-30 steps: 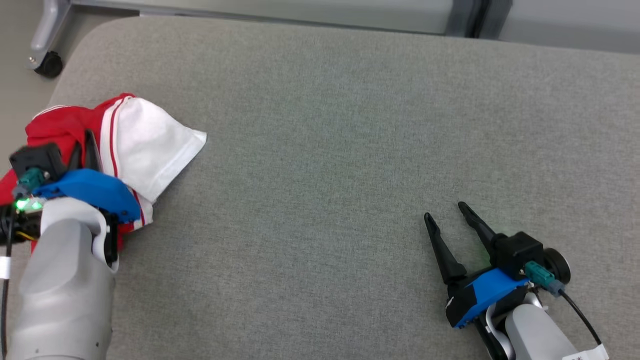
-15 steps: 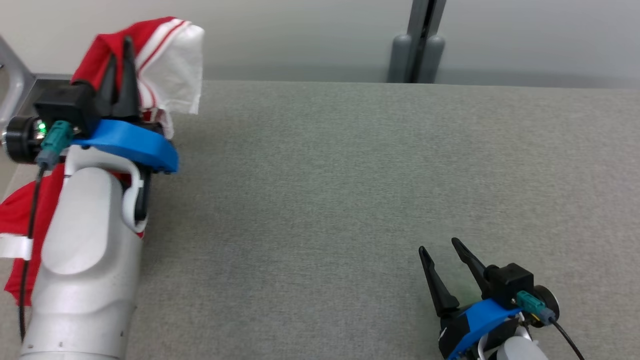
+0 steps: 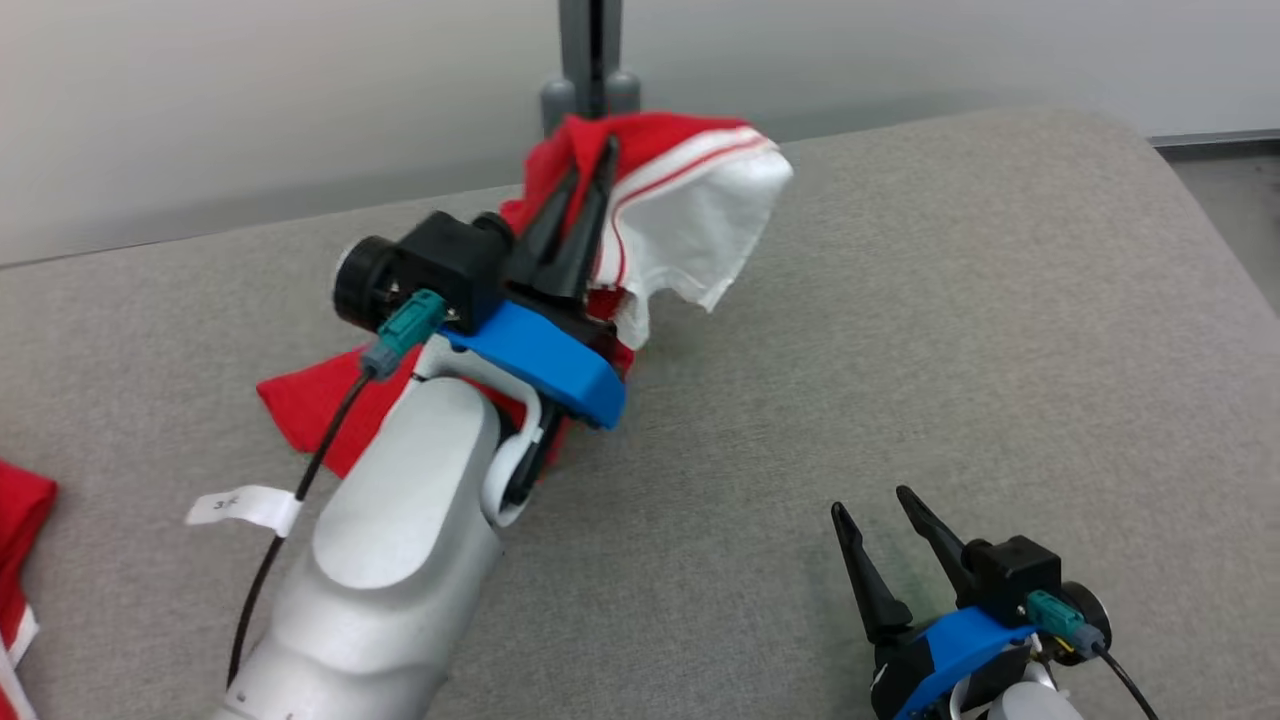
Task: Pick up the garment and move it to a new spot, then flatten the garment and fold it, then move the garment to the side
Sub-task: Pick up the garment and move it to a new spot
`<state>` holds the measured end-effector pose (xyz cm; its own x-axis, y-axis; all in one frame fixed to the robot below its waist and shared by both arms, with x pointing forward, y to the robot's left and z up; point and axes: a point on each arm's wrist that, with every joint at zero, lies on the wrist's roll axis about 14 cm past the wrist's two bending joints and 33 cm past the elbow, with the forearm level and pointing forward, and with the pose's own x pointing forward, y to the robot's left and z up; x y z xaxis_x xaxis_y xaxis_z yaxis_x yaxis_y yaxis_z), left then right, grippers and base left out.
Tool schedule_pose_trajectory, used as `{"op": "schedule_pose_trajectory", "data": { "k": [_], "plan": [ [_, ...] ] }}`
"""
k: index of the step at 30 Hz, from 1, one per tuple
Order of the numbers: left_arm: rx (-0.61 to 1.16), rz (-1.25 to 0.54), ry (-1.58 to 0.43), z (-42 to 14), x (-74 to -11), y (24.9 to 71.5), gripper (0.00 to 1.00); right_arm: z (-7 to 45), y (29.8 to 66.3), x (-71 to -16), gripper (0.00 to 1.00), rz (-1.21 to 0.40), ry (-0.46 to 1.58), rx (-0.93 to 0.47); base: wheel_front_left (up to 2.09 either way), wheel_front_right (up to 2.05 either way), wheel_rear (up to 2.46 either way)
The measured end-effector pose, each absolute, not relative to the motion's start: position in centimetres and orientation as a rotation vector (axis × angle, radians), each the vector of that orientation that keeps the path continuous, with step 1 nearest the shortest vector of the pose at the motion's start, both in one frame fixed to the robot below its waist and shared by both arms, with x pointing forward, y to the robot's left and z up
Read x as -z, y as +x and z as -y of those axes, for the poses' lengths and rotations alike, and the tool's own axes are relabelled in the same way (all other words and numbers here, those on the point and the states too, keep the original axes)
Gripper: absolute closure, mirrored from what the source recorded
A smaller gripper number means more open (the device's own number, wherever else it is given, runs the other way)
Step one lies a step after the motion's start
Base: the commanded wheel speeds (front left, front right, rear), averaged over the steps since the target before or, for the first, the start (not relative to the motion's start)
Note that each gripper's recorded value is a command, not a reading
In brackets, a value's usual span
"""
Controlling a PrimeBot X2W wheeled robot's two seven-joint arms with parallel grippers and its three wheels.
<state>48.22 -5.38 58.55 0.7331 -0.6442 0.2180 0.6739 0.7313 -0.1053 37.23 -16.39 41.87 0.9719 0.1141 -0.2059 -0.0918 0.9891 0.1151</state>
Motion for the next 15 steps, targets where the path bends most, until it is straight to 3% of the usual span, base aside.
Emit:
{"op": "schedule_pose_trajectory", "data": {
  "k": [5,6,8,15],
  "plan": [
    [0.873,0.081,-0.216,10.3,-55.9,45.7,1.00,18.2,36.4,-41.9,0.00,-0.216,0.100,-0.048,0.00,0.00,0.00],
    [0.886,0.061,-0.214,10.9,-55.2,45.1,0.95,18.4,36.3,-42.0,0.00,-0.214,0.099,-0.042,0.00,0.00,0.00],
    [0.899,0.017,-0.197,11.7,-53.6,44.3,0.00,18.8,36.3,-42.1,0.00,-0.210,0.098,-0.033,0.00,0.00,0.00],
    [0.774,-0.075,-0.162,9.3,-50.1,44.5,0.00,18.4,36.7,-42.7,0.00,-0.191,0.107,-0.043,0.00,0.00,0.00]
  ]
}}
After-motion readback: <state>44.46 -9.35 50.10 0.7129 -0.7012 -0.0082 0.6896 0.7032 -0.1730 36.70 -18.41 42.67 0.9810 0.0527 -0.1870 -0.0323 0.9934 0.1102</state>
